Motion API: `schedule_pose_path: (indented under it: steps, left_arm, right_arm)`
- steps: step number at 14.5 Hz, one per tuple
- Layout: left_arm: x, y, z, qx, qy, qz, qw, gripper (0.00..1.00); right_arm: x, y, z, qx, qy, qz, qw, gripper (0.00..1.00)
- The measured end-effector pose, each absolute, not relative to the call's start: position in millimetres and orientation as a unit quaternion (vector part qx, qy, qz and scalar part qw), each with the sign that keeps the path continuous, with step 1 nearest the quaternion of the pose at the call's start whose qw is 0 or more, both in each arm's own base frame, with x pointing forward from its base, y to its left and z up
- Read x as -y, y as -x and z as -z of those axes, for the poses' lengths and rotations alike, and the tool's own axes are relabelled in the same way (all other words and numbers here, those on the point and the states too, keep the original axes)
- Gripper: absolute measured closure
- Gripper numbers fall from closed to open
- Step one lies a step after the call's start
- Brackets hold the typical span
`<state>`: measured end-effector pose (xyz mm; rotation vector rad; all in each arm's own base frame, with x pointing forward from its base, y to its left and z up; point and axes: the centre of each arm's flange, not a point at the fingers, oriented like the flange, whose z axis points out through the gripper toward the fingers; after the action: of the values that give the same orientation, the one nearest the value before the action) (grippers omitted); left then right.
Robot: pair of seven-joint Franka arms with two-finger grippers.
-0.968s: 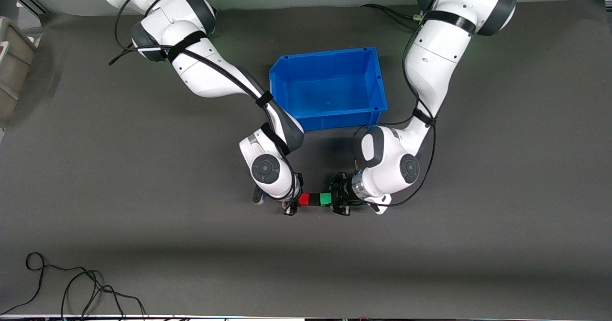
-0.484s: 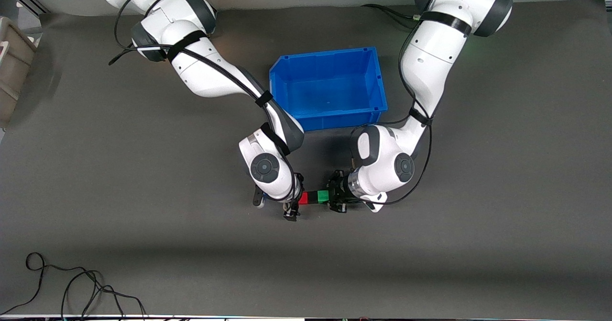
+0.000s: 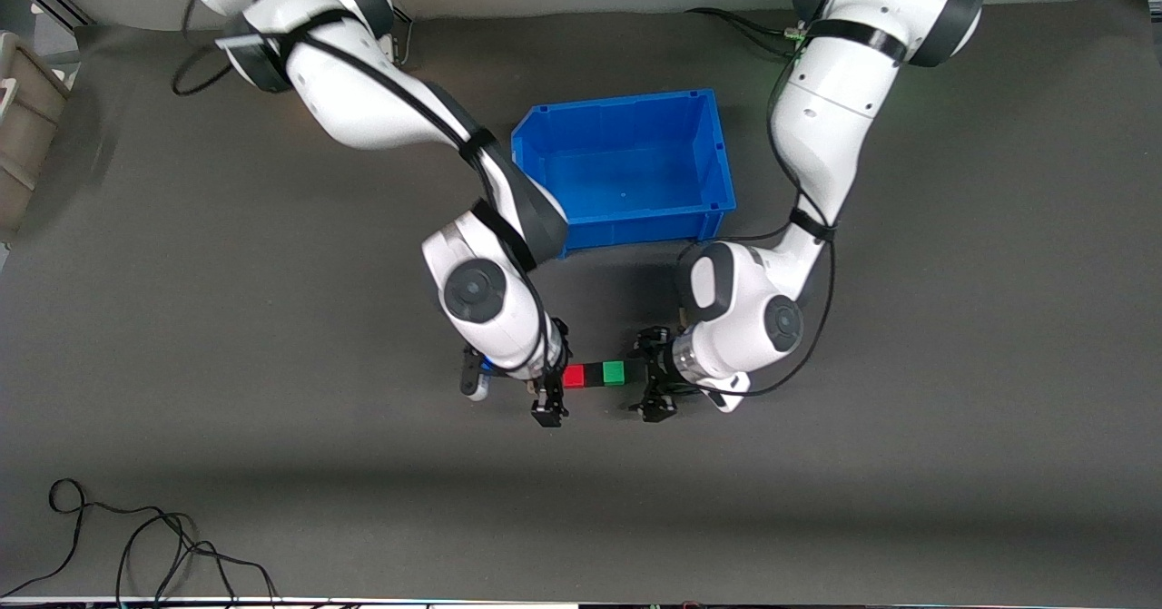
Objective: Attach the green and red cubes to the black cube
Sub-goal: 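Open both grippers and withdraw them from the joined cubes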
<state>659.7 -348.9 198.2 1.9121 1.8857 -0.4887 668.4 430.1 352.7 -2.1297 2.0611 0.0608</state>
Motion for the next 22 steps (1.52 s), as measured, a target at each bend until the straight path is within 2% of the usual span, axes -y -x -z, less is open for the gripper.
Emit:
schedule_pose_path:
  steps: [4,6,10,13,16,18,22]
  left_arm:
    - [267,-681,-256,-0.623,-0.742,0.201,0.147,0.0]
    - [210,-685,-289,-0.576,-0.783,0.203,0.117,0.0]
    - [98,-671,-363,-0.473,-0.857,0.195,0.061,0.0]
    - [41,-652,-415,-0.402,-0.894,0.191,0.047,0.0]
    - [8,-635,-456,-0.356,-0.915,0.182,0.052,0.0]
    - [2,-622,-478,-0.311,-0.933,0.176,0.036,0.0]
    - [6,-599,-535,-0.18,-0.974,0.137,0.017,0.0]
  right_arm:
    - [-348,-666,-464,-0.596,0.801,-0.031,0.037,0.0]
    - [-293,-655,-517,-0.521,0.852,-0.053,0.005,0.0]
    - [-182,-628,-599,-0.4,0.912,-0.089,-0.016,0.0]
    - [-100,-610,-642,-0.301,0.948,-0.102,-0.006,0.0]
    - [-17,-592,-663,-0.189,0.976,-0.111,0.0,0.0]
    - [25,-585,-655,-0.126,0.984,-0.123,-0.019,0.0]
    - [28,-605,-609,-0.09,0.99,-0.108,-0.031,0.0]
